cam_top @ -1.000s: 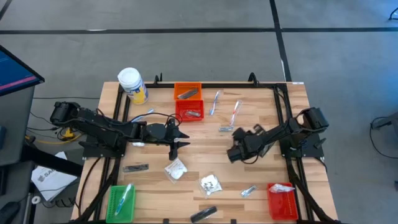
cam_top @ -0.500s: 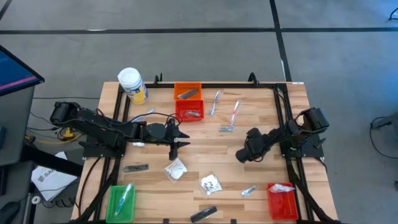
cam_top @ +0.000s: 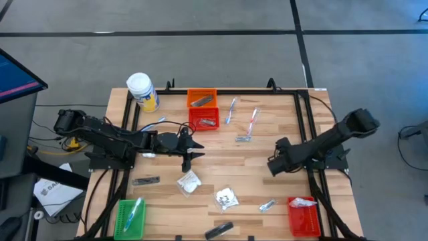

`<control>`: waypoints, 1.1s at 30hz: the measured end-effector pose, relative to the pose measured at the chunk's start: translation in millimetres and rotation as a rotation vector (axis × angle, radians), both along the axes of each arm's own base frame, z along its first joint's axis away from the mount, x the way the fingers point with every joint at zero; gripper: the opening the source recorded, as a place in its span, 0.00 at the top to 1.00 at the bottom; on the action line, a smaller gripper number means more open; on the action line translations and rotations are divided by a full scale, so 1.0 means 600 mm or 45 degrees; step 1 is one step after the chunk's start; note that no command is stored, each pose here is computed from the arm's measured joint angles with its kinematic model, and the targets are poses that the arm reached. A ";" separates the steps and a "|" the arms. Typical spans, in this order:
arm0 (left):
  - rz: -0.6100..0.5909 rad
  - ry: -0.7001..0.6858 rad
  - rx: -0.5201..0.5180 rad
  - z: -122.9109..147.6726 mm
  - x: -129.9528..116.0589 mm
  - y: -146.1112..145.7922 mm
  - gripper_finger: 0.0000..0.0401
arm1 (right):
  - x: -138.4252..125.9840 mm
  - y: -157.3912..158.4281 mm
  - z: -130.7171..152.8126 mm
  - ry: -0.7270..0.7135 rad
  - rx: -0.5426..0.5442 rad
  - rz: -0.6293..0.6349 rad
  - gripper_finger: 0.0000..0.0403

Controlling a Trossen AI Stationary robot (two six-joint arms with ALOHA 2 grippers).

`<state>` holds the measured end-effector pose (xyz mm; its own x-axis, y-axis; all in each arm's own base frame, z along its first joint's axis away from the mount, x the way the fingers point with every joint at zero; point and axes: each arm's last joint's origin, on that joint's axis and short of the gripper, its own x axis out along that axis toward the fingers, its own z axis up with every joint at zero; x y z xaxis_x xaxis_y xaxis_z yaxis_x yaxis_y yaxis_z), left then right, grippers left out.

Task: Pick & Place Travel size toiletries
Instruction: Put the comb into the orange basket

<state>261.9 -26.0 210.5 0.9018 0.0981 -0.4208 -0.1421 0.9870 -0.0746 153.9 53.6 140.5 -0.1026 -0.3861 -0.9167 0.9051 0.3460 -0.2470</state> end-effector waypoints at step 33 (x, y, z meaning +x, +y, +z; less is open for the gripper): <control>0.000 -0.021 -0.003 0.003 0.001 0.000 0.67 | 0.135 -0.015 -0.047 -0.526 0.130 0.595 1.00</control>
